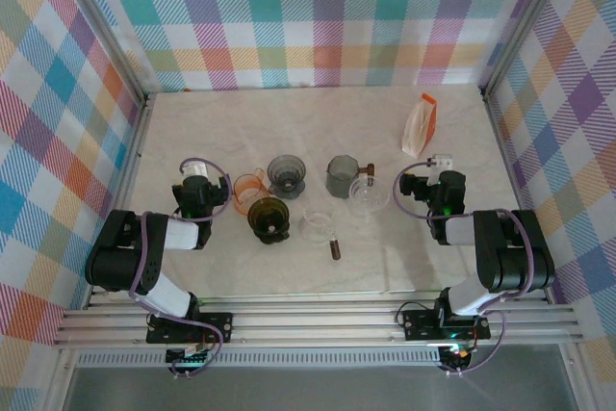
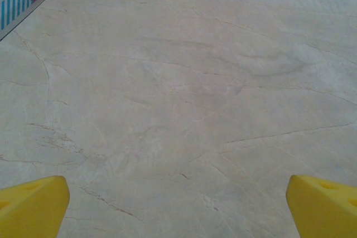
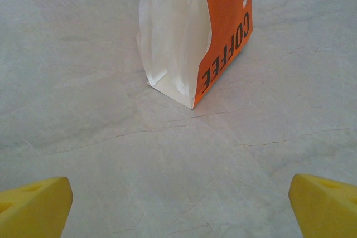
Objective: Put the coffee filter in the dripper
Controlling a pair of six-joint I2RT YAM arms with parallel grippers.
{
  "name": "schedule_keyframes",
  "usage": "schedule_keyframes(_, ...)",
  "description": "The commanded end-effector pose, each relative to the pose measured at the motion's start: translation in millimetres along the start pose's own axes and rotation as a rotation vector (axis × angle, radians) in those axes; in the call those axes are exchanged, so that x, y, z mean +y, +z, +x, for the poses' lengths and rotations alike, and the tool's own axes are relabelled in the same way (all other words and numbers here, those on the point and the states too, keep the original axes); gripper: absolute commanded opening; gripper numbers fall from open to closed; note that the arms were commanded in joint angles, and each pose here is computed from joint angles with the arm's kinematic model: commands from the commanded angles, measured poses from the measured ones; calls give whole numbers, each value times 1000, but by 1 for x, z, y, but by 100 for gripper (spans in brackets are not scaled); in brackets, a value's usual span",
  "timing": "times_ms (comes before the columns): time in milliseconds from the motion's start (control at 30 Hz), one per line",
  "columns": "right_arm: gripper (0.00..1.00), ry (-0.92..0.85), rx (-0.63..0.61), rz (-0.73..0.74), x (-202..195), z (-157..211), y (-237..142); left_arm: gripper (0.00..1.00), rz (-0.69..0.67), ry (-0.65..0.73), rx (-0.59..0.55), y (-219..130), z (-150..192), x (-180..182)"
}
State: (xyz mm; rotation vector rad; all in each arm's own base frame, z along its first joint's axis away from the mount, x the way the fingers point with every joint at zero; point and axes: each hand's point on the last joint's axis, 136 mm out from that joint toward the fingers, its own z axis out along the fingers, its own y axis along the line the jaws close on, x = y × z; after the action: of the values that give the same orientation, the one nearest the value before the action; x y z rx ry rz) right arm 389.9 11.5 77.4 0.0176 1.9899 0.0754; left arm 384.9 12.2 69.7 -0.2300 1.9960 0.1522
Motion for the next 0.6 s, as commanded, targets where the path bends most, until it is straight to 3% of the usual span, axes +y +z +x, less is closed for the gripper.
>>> schedule_keyframes(0, 99, -4, -47, -20, 5, -16, 1, 100, 11, -18, -45, 1, -14, -2)
schedule_keyframes(567, 99, 7, -42, -32, 4, -16, 2, 100, 11, -20, -45, 1, -15, -2)
